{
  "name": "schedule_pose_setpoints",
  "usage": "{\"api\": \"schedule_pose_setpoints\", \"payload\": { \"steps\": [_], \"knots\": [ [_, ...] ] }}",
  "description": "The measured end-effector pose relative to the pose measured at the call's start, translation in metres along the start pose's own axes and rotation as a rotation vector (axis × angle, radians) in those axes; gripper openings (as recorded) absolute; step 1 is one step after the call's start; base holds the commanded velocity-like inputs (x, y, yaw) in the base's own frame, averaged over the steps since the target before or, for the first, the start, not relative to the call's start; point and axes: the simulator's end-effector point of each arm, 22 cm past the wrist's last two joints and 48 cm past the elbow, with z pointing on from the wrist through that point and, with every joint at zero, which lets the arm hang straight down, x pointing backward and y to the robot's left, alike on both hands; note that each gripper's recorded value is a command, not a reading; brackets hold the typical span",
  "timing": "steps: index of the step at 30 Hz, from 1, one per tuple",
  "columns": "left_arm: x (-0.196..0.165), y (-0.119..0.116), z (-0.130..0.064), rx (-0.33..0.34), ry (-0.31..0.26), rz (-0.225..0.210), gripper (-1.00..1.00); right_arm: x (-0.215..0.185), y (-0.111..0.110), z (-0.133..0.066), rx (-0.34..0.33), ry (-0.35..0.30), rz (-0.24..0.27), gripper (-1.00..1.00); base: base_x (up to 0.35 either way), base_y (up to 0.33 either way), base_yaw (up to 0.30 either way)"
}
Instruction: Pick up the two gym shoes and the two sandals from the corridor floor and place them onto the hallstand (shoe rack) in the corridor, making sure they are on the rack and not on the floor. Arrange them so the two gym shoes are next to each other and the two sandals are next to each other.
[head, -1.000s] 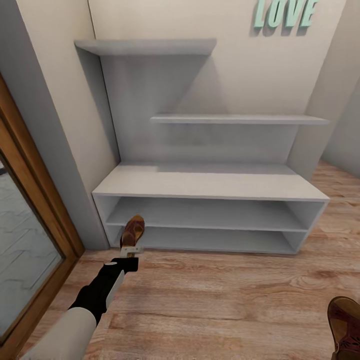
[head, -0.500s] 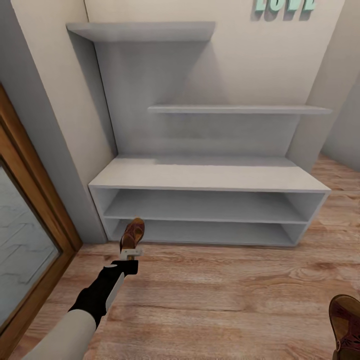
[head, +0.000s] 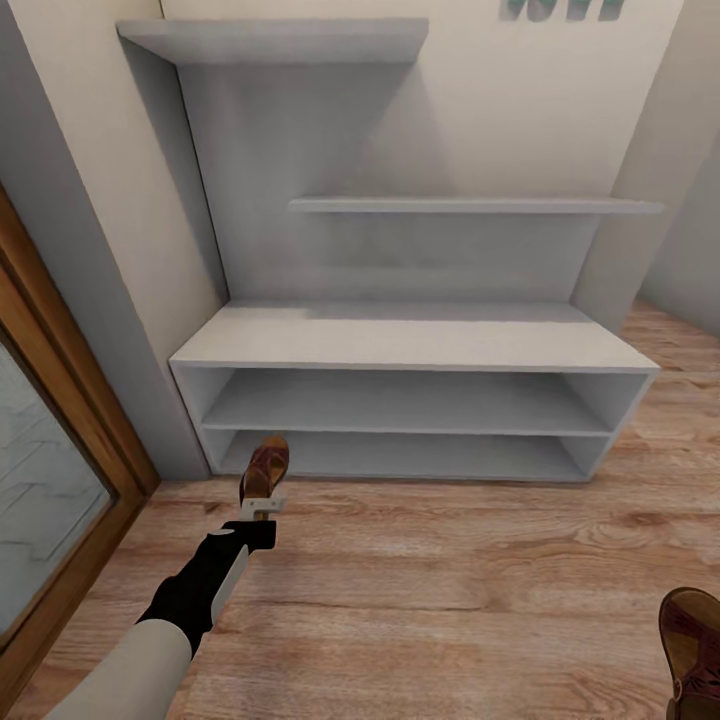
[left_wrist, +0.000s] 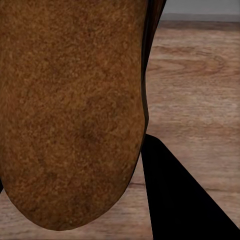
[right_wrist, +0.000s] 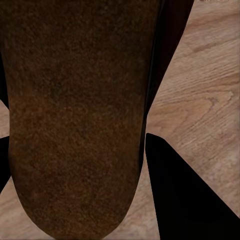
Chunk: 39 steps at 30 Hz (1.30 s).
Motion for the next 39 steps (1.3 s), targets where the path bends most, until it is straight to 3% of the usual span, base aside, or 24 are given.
{"api": "schedule_pose_setpoints", "payload": {
  "steps": [10, 39],
  "knots": [
    [0.000, 0.001, 0.000, -0.002, 0.000, -0.001, -1.00, -0.001, -0.001, 0.000, 0.000, -0.001, -0.001, -1.00, 0.066, 0.000, 0.000],
    [-0.010, 0.003, -0.001, -0.007, -0.017, -0.004, -1.00, 0.000, 0.000, 0.000, 0.000, 0.000, -0.001, -1.00, 0.330, -0.023, 0.000]
  ]
}}
